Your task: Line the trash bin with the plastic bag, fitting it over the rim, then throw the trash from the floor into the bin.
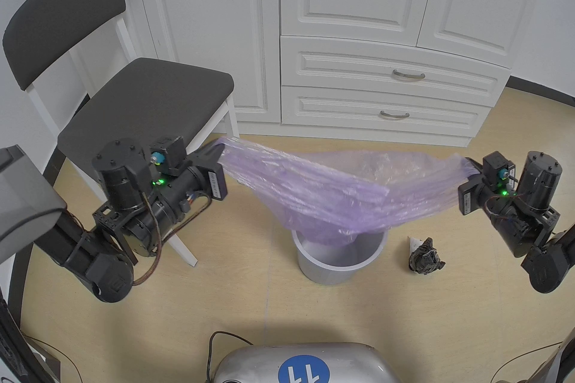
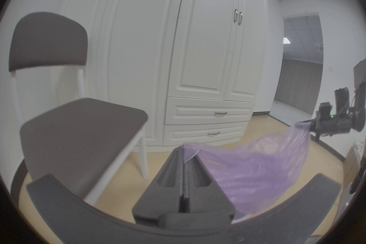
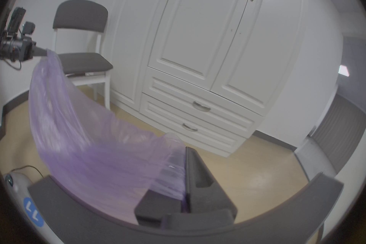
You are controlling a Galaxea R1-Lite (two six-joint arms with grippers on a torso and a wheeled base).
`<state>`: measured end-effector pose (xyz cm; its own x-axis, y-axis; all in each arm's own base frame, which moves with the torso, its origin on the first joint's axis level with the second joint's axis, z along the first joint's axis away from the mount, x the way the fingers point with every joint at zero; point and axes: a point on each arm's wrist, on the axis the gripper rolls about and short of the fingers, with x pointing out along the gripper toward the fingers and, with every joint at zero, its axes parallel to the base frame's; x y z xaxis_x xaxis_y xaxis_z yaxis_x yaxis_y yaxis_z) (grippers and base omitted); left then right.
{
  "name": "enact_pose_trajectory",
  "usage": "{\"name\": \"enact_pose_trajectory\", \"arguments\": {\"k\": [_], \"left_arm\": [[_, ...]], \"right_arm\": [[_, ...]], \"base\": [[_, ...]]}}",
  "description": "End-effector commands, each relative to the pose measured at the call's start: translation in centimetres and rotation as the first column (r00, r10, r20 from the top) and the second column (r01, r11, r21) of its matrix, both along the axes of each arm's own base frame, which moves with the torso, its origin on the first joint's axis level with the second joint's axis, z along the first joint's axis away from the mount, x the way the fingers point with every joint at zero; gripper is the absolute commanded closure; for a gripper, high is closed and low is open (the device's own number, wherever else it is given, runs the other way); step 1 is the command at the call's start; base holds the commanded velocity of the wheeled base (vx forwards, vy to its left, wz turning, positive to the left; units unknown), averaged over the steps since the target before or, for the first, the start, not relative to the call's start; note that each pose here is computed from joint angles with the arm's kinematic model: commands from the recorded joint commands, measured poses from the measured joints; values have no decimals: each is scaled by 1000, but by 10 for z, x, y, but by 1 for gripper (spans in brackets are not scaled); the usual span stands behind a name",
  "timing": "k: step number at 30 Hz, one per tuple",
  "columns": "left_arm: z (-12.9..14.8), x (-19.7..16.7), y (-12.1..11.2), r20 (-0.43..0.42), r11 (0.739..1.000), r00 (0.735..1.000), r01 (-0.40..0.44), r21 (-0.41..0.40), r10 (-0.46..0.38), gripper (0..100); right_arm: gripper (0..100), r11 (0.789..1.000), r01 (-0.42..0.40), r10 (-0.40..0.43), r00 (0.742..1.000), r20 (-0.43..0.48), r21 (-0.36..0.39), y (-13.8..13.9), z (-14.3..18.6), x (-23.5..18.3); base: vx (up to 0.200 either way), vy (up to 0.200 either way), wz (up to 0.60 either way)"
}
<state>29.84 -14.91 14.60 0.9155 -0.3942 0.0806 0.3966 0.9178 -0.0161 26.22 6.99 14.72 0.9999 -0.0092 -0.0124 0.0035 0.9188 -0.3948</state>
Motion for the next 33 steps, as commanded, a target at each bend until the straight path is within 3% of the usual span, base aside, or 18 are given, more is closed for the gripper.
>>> {"name": "enact_pose_trajectory", "arguments": {"k": [1, 12, 26, 30, 33], "left_arm": [[12, -2, 22, 33, 998, 998, -53, 12, 53, 100], [10, 4, 32, 37, 995, 995, -95, 42, 93, 100], [8, 7, 39, 41, 991, 992, -118, 59, 115, 100], [8, 6, 36, 43, 993, 994, -104, 60, 102, 100], [4, 6, 27, 63, 995, 995, -81, 52, 78, 100]], "right_arm": [[100, 997, 73, -72, 996, 43, -22, -21, 15, -11], [100, 983, 147, -146, 989, 26, -105, -40, 10, -13], [100, 976, 186, -180, 982, 55, -114, -54, 18, -23], [100, 984, 141, -135, 989, 62, -111, -51, 19, -28], [100, 993, -9, 17, 998, 65, -120, -48, 20, -42]], "base": [[0, 0, 0], [0, 0, 0], [0, 0, 0], [0, 0, 0], [0, 0, 0]]}}
